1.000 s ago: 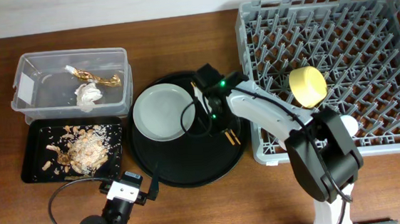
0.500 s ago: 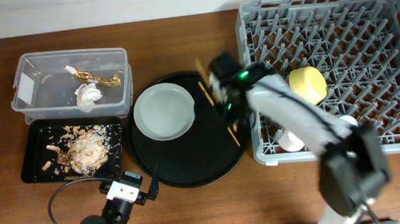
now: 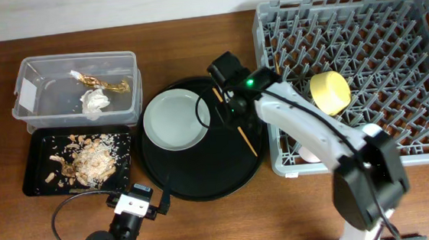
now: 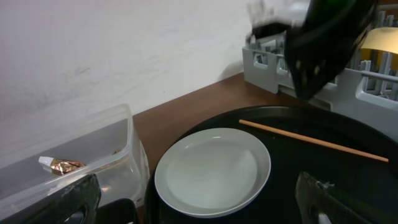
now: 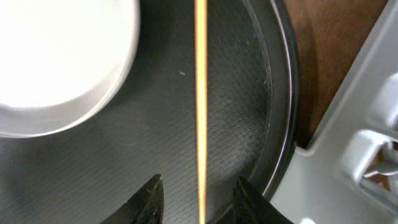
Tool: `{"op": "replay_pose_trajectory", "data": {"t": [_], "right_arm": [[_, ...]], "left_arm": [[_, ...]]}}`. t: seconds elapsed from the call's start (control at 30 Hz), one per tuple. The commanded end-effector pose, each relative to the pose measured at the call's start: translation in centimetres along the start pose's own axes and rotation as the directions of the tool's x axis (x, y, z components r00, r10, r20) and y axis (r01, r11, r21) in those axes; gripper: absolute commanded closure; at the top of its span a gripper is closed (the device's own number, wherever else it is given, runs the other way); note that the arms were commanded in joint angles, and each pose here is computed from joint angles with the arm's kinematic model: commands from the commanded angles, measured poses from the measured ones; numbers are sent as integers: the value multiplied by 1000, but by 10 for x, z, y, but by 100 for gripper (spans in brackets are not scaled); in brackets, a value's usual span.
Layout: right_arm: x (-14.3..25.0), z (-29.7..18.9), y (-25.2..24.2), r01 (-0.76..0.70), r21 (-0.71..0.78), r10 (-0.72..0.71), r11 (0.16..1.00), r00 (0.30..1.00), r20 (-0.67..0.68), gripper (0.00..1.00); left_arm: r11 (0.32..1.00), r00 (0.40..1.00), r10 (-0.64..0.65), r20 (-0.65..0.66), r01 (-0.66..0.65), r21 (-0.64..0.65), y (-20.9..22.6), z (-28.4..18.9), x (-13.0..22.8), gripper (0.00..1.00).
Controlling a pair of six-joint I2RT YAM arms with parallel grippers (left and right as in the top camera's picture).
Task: Sort waste into correct bins and load items into the dishwasher rack
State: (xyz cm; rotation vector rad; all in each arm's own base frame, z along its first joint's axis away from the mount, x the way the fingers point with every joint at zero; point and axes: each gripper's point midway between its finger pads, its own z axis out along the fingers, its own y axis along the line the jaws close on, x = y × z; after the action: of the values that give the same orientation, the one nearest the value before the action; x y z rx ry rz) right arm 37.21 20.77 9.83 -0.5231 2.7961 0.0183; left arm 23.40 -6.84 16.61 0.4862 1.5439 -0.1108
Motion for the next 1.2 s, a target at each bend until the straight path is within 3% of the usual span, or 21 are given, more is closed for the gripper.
{"op": "replay_pose_trajectory", "data": {"t": [0.0, 0.03, 0.13, 0.2, 0.27, 0.37, 0.4, 0.47, 0.5, 0.53, 0.57, 0.6, 0.63, 0.7, 0.77, 0.8, 0.97, 1.0, 1.07, 1.1, 1.17], "right_arm": [[27, 72, -14, -28, 64, 38, 998, 988, -152, 62], [43, 90, -8, -24, 43, 33, 999, 974, -223, 64], [59, 93, -9, -20, 55, 35, 998, 957, -288, 96], [43, 61, -17, -44, 51, 54, 998, 974, -220, 96], [9, -8, -37, -110, 28, 111, 993, 993, -27, 96], [-15, -93, -103, -272, 21, 261, 962, 940, 221, 96], [-12, -93, -123, -315, 36, 300, 948, 928, 221, 96], [2, -47, -138, -347, 65, 341, 935, 935, 95, 96], [10, -20, -135, -330, 79, 330, 941, 944, 18, 95], [16, -10, -129, -326, 66, 328, 943, 944, -26, 83], [13, -15, -116, -329, -14, 329, 944, 944, -35, 69], [2, -36, -95, -318, -134, 321, 938, 947, -2, 61], [-6, -62, -74, -271, -198, 287, 942, 956, 55, 58], [-9, -70, -19, -160, -241, 183, 957, 980, 75, 57], [-12, -27, 31, -221, -213, 230, 952, 973, 21, 57], [-19, 7, 56, -324, -228, 330, 918, 944, -11, 56], [-17, 84, 75, -370, -234, 362, 899, 929, -81, 55], [-10, 94, 77, -374, -230, 357, 899, 927, -111, 60], [13, 108, 74, -383, -180, 349, 906, 917, -192, 92], [22, 108, 69, -376, -151, 339, 914, 914, -222, 96], [4, 72, 52, -363, -177, 339, 915, 928, -153, 96]], "left_arm": [[1000, 1000, 14, -4, -14, -5, 1, 0, 3, 0], [1000, 1000, 14, -4, -14, -5, 1, 0, 3, 0], [1000, 1000, 14, -4, -14, -6, 1, 0, 3, 0], [1000, 1000, 14, -4, -14, -5, 1, 0, 3, 0], [1000, 1000, 14, -4, -14, -6, 1, 0, 3, 0], [1000, 1000, 14, -4, -14, -6, 1, 0, 3, 0], [1000, 1000, 14, -4, -14, -6, 1, 0, 3, 0], [1000, 1000, 14, -4, -14, -6, 1, 0, 3, 0], [1000, 1000, 14, -4, -14, -6, 1, 0, 3, 0], [1000, 1000, 14, -4, -14, -6, 1, 0, 3, 0], [1000, 1000, 14, -4, -14, -6, 1, 0, 3, 0], [1000, 1000, 14, -4, -14, -6, 1, 0, 3, 0], [1000, 1000, 14, -4, -14, -6, 1, 0, 3, 0], [1000, 1000, 14, -4, -14, -6, 1, 0, 3, 0], [1000, 1000, 14, -4, -14, -6, 1, 0, 3, 0], [1000, 1000, 14, -4, -14, -6, 1, 0, 3, 0], [1000, 1000, 14, -4, -14, -6, 1, 0, 3, 0], [1000, 1000, 14, -4, -14, -5, 1, 0, 3, 0], [1000, 1000, 14, -4, -14, -6, 1, 0, 3, 0], [1000, 1000, 14, -4, -14, -6, 1, 0, 3, 0], [1000, 1000, 14, -4, -14, -6, 1, 0, 3, 0]]}}
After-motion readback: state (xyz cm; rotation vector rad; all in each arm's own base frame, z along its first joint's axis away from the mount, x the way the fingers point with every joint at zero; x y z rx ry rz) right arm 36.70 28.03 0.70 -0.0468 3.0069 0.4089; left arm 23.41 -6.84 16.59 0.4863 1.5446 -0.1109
